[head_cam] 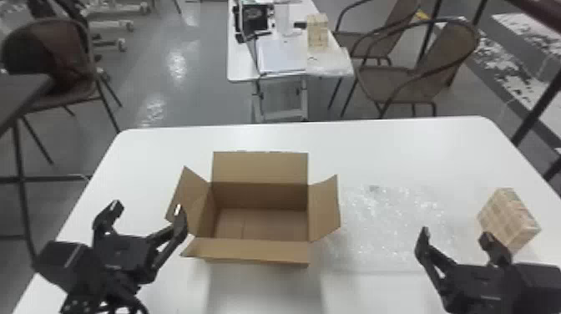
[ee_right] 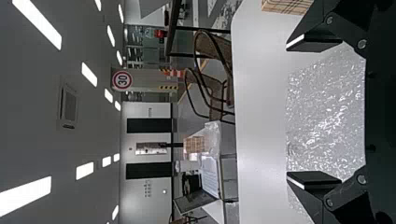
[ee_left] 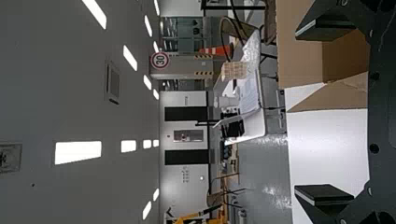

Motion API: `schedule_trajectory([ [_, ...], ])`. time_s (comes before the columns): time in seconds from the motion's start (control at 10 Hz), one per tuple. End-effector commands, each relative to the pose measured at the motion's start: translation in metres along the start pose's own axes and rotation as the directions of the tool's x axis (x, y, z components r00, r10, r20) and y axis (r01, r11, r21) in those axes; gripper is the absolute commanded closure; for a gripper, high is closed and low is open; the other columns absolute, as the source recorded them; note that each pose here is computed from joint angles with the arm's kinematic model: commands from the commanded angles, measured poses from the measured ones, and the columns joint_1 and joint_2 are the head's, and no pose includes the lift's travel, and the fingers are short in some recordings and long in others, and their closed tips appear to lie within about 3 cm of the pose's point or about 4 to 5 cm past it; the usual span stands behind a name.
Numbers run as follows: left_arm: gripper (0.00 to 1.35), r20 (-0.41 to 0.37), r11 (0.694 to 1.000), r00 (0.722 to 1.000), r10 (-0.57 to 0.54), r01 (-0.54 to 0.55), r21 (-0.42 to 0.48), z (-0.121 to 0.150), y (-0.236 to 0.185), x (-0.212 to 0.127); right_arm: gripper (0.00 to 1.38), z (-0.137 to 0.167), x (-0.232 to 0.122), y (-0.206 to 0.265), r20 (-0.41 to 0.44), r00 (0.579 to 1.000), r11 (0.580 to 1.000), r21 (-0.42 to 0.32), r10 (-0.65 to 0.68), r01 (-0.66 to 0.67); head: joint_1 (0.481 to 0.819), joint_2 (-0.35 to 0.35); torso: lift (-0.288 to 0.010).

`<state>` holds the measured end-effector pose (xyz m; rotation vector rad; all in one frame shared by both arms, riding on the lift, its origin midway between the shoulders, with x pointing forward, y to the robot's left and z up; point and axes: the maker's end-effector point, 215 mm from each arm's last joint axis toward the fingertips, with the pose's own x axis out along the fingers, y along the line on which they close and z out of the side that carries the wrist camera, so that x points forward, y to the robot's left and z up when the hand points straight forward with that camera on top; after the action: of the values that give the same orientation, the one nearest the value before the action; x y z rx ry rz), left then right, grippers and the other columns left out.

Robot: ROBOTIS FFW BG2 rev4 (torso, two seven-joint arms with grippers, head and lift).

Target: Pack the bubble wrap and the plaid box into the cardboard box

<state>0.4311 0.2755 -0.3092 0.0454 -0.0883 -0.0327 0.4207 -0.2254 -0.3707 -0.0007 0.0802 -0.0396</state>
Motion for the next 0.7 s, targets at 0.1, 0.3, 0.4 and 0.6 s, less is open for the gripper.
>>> schedule_trajectory([
  [0.1, 0.14, -0.004, 1.0, 1.0, 0.002, -0.002, -0.007, -0.0012, -0.0007, 0.0004, 0.3, -0.0008, -0.0002, -0.0002, -0.002, 1.0, 1.0, 0.004, -0.001, 0.001, 0.695, 0.066, -0.099],
  [0.3, 0.14, -0.003, 1.0, 1.0, 0.002, -0.002, -0.01, -0.0011, -0.0006, 0.0004, 0.3, -0.0017, -0.0003, -0.0002, -0.003, 1.0, 1.0, 0.004, -0.001, 0.001, 0.695, 0.066, -0.099],
  [0.4, 0.14, -0.004, 1.0, 1.0, 0.002, -0.002, -0.008, -0.0011, -0.0006, 0.0004, 0.3, -0.0017, -0.0003, 0.0001, -0.003, 1.0, 1.0, 0.005, 0.001, -0.001, 0.695, 0.066, -0.099],
  [0.6, 0.14, -0.008, 1.0, 1.0, 0.002, -0.003, -0.012, -0.0024, -0.0005, 0.0004, 0.3, -0.0017, -0.0003, 0.0001, -0.003, 1.0, 1.0, 0.005, 0.001, -0.001, 0.695, 0.066, -0.099],
])
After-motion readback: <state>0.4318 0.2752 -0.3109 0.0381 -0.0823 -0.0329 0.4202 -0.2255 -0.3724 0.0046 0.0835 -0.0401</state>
